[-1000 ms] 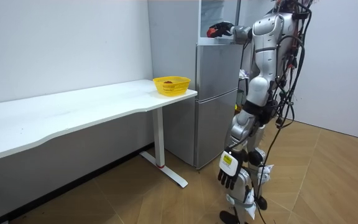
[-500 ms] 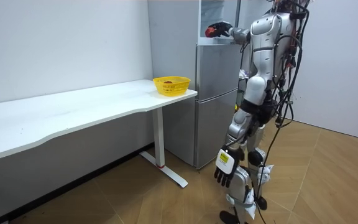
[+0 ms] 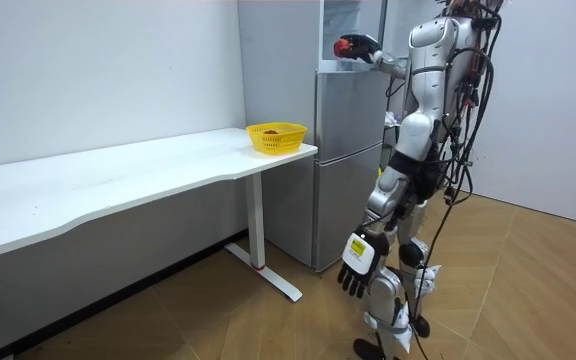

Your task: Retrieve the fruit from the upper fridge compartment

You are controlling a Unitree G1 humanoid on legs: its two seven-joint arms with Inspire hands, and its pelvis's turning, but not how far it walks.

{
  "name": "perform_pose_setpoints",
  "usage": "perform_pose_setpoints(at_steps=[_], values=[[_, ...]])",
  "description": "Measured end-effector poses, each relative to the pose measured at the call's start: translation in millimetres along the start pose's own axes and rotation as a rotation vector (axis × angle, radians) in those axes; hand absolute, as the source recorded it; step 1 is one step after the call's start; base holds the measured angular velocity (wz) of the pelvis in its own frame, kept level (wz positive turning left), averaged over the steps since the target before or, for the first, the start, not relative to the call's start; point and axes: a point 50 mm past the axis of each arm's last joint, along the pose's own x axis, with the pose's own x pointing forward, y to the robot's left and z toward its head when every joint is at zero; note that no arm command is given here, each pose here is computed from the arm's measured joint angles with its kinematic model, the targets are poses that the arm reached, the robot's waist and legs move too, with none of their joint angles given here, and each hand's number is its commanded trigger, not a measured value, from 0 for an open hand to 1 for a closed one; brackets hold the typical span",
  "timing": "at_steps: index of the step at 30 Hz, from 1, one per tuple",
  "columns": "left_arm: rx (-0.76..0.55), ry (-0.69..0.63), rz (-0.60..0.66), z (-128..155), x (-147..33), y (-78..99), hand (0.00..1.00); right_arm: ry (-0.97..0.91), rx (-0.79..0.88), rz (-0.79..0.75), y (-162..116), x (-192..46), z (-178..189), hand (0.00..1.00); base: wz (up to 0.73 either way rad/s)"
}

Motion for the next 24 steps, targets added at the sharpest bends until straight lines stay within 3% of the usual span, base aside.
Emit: perform_pose_setpoints(at_steps=[7,13,24], values=[[-0.004,0.010,-0.018,-1,0.7,-5.4,0.00,-0.144,0.029,0.014,11,-11,30,1.00,0.00],[-0.004,0.017,-0.032,-1,1.3,-9.3,0.00,-0.253,-0.067,0.015,20,-24,46,1.00,-0.05],[0.030,-0.027,-0.047,6,1.7,-13.9,0.00,-0.354,-0.113,0.161,53,-42,58,1.00,-0.02]])
